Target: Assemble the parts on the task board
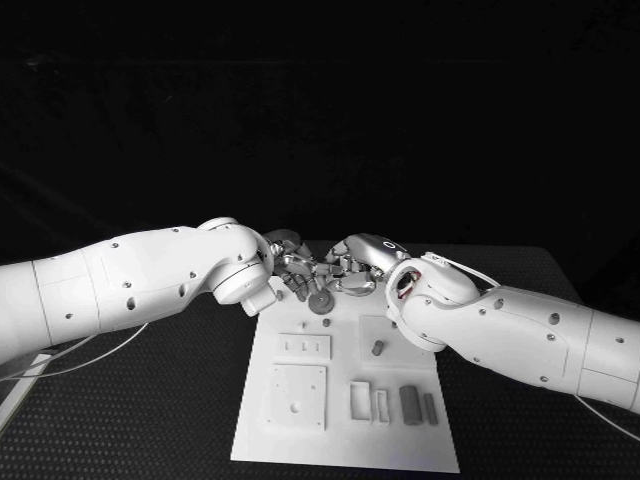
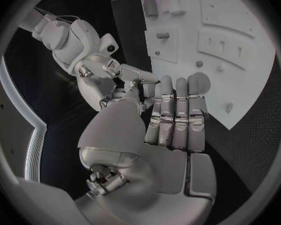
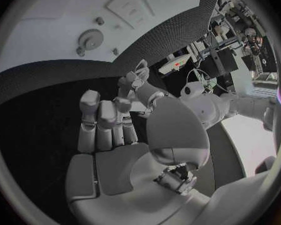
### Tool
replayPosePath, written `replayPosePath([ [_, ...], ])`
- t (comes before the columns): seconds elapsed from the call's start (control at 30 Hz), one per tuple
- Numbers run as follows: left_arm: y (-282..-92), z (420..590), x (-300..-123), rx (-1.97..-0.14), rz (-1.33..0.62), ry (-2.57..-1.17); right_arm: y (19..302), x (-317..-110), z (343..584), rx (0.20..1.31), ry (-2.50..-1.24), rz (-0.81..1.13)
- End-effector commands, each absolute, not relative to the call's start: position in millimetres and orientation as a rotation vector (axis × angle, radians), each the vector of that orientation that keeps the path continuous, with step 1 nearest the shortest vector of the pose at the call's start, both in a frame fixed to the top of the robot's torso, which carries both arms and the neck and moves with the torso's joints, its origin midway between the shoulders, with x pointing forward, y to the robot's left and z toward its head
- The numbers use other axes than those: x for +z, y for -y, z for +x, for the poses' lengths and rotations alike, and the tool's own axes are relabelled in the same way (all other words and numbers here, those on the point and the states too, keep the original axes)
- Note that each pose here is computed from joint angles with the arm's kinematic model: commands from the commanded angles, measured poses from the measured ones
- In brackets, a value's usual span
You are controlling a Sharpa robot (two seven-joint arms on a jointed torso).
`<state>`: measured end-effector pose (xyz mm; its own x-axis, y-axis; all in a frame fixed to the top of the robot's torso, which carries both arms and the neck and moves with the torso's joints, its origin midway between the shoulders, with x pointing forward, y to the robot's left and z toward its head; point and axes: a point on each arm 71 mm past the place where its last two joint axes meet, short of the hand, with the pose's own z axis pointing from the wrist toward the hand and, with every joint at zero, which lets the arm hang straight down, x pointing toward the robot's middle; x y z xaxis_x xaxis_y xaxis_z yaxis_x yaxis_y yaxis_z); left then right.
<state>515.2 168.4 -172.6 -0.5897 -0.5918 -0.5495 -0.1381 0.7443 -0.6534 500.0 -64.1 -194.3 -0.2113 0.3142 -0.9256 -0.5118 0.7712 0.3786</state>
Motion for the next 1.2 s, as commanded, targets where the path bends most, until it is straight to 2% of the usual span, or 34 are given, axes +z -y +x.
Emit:
replayPosePath([
  [0.03, -163.6, 513.9, -171.8, -0.738, -0.517, -2.153, 59, -193, 497, 0.766, -1.610, -0.190],
  [1.2, -156.0, 511.4, -172.9, -0.787, -0.566, -2.182, 47, -193, 494, 0.764, -1.606, -0.226],
])
